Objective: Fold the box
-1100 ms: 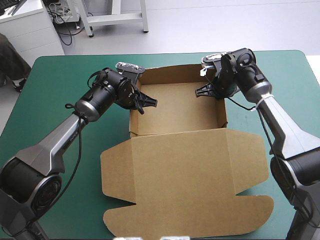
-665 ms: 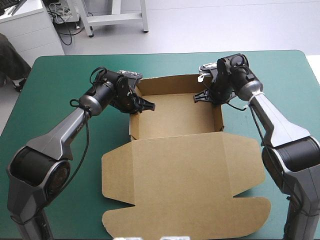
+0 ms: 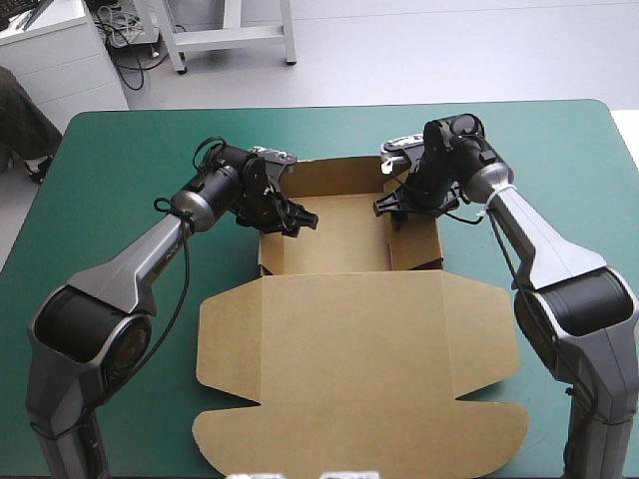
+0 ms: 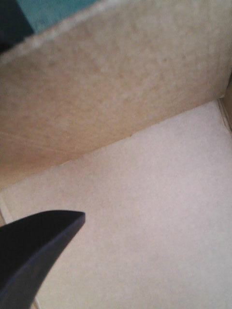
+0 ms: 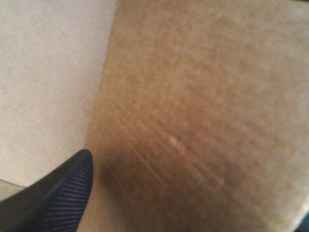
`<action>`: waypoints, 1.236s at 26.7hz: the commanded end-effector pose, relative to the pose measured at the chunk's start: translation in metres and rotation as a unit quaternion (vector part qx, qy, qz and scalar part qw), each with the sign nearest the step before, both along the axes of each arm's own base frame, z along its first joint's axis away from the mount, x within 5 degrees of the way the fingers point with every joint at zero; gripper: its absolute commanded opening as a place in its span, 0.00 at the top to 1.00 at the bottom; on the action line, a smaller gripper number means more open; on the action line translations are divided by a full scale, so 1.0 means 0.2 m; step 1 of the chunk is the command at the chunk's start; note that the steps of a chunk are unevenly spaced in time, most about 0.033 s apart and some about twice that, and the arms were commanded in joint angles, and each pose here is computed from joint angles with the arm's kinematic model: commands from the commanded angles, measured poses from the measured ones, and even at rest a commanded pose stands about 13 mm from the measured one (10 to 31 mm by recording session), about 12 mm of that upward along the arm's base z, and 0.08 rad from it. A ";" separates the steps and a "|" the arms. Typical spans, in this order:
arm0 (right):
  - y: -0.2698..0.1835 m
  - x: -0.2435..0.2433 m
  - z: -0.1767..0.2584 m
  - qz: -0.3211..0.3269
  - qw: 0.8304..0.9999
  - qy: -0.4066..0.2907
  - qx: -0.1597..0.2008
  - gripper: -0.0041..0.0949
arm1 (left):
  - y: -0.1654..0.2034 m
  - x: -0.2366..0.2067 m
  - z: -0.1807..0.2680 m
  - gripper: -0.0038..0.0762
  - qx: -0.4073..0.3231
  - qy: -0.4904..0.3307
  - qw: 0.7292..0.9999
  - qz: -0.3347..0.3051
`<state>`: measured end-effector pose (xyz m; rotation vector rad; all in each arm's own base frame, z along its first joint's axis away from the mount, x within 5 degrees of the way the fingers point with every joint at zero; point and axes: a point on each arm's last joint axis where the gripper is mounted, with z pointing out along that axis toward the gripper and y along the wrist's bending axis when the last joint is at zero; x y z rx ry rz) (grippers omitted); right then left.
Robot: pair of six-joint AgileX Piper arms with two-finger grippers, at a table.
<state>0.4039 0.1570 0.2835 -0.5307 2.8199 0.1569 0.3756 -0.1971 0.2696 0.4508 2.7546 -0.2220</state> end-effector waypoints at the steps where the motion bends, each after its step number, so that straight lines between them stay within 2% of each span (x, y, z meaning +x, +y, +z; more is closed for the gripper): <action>1: 0.00 -0.05 0.17 0.008 0.999 -0.036 0.026 0.19 | 0.01 -0.04 0.18 0.32 -0.016 -0.043 0.999 0.003; 7: -0.03 -0.11 0.31 0.006 0.997 -0.068 0.029 0.19 | 0.05 -0.09 0.39 0.32 -0.020 -0.089 0.996 0.007; 17: -0.14 -0.27 0.61 -0.008 0.989 -0.138 0.059 0.20 | 0.19 -0.27 0.68 0.32 -0.003 -0.143 0.990 0.012; 21: -0.17 -0.35 0.71 -0.008 0.984 -0.164 0.067 0.20 | 0.25 -0.39 0.82 0.36 -0.017 -0.175 0.984 0.020; 24: -0.18 -0.38 0.74 -0.008 0.982 -0.174 0.069 0.20 | 0.31 -0.49 0.91 0.45 -0.017 -0.181 0.983 0.015; 29: -0.18 -0.38 0.74 -0.008 0.982 -0.173 0.071 0.20 | 0.40 -0.67 0.99 0.73 -0.017 -0.184 0.983 0.002; 33: -0.17 -0.36 0.72 -0.008 0.984 -0.167 0.067 0.20 | 0.47 -0.83 0.97 0.96 -0.012 -0.185 0.983 -0.015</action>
